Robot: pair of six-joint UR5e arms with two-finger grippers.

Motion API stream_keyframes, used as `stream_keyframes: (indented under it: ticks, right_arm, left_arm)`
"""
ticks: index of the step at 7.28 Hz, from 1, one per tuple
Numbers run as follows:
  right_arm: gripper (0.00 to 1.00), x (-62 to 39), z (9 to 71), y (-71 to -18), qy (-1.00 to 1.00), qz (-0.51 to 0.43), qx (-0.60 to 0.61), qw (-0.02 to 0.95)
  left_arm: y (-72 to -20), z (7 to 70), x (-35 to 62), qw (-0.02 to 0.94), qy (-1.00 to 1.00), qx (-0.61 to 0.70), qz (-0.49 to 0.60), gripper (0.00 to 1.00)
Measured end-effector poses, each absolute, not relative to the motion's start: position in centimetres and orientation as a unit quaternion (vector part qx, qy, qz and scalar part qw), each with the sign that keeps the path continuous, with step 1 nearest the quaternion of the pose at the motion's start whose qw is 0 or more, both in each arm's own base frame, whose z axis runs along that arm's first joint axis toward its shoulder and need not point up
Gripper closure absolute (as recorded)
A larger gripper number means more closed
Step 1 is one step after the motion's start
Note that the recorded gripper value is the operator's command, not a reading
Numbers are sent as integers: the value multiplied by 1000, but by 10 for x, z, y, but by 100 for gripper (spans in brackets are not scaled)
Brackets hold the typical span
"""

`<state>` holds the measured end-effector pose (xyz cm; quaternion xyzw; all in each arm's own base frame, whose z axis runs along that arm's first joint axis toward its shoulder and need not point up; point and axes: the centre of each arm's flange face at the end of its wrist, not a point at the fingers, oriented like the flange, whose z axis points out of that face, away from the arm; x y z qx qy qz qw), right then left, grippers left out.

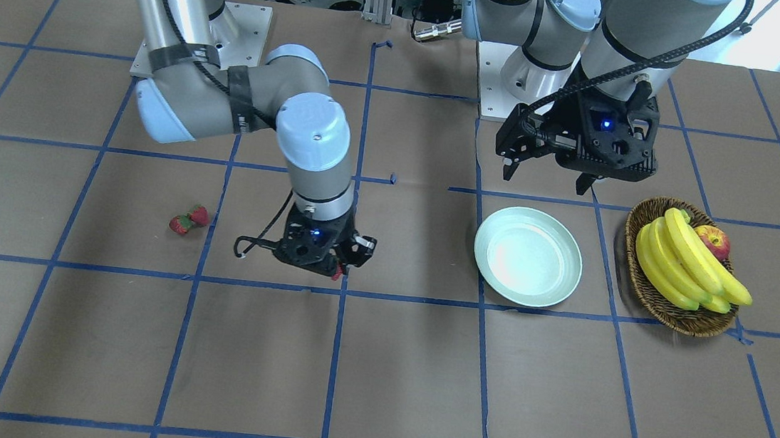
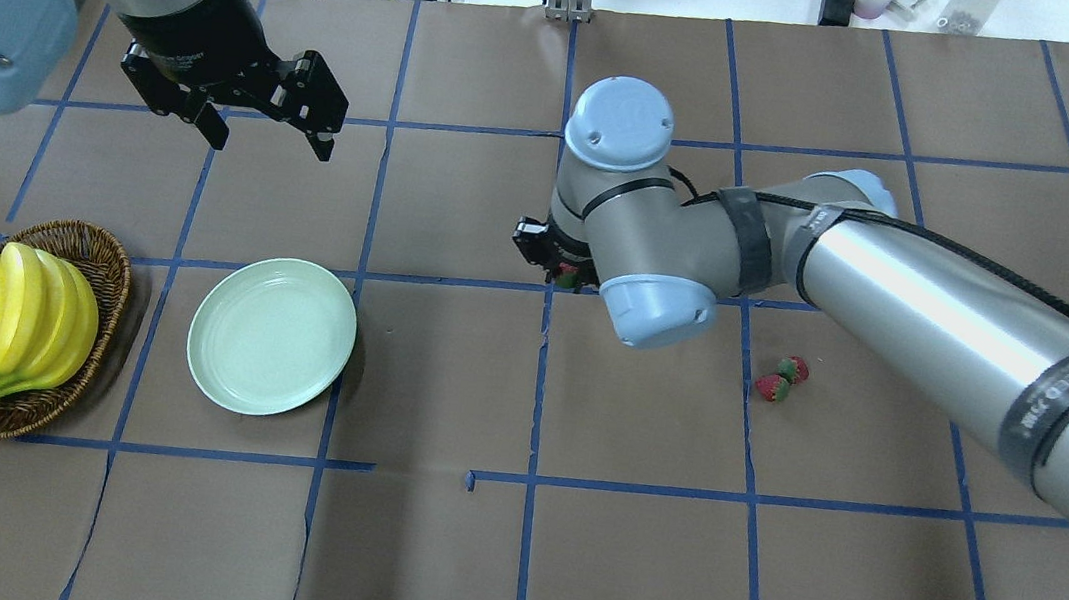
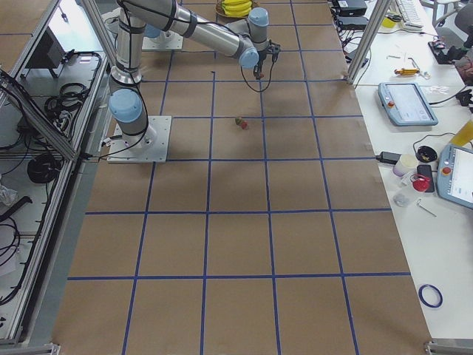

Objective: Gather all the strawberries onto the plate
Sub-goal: 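Carry the strawberry toward the plate and release it beside the plate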

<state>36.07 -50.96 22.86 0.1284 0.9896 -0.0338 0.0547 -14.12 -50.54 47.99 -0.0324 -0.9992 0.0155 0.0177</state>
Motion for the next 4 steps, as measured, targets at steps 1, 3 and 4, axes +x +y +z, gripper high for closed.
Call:
stream_keyframes:
  ticks: [1,3,4]
  right_arm:
    - [100,394,221,-492,990,-27,125,56]
    - [73,430,207,-463,992,-13,111,52]
    - [1,434,198,-457,993,-5,107,47]
  left_arm:
    - [-505,480,-142,18,-999,-33,15,0]
    - [-505,479,-142,17,-999,-33,15,0]
    - [-504,479,-142,17,-999,-33,15,0]
